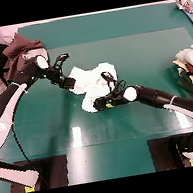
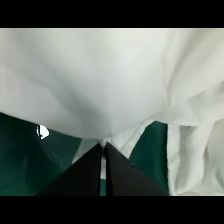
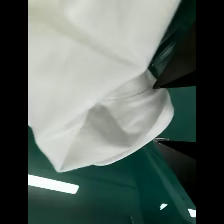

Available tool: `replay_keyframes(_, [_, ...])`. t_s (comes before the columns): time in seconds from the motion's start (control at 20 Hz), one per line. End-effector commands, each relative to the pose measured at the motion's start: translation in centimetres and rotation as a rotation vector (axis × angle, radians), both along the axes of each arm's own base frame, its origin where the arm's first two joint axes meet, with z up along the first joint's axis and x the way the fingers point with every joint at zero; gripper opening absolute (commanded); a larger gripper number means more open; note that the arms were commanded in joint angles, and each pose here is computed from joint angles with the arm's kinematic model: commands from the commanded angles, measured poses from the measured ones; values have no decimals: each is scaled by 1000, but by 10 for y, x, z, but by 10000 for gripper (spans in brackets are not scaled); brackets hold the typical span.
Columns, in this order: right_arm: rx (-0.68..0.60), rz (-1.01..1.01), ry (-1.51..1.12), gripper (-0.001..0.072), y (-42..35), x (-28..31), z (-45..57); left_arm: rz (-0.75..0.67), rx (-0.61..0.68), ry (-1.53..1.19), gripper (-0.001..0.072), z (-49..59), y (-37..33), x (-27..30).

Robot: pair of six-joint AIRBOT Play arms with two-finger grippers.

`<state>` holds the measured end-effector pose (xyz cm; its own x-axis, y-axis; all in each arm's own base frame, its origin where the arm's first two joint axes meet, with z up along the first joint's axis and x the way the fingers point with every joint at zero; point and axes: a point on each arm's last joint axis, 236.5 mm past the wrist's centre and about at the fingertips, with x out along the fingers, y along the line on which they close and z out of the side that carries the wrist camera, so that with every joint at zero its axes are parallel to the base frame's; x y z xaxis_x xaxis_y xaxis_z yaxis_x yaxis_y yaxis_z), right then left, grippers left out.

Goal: Fold the shirts.

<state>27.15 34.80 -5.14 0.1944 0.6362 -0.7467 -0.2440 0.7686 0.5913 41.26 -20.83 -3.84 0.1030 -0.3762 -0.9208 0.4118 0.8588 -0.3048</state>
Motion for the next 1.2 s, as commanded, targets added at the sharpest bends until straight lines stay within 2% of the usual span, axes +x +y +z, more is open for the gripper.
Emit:
replay_keyframes(0.0, [-45,62,67,386,-8,-19,-10,8,-2,4,32,1,0,0])
replay_keyframes(0.2, [-55,30,45,380,-1,-11,-25,7,-3,11,33,0,0,-2])
replay_keyframes(0.3, [-36,-27,67,350,5,-5,-38,9,-4,6,32,1,0,0])
replay_keyframes(0.35, [-28,-49,69,302,8,-1,-42,10,-5,2,33,1,0,0])
replay_keyframes(0.45, [-24,-10,46,298,18,5,-34,9,-4,1,32,1,0,1])
replay_keyframes(0.55, [-12,51,-15,166,25,17,-7,9,-3,3,32,1,0,0])
replay_keyframes(0.6, [-17,75,-51,47,25,25,8,8,-3,5,32,1,0,0])
replay_keyframes(0.65, [-25,84,-71,17,20,31,22,11,-3,8,32,1,0,-1])
replay_keyframes(0.9, [-224,182,-66,13,-62,26,71,68,-18,9,32,24,4,-5])
replay_keyframes(1.15, [-272,40,-159,13,-175,41,169,297,-86,-70,32,105,53,-1])
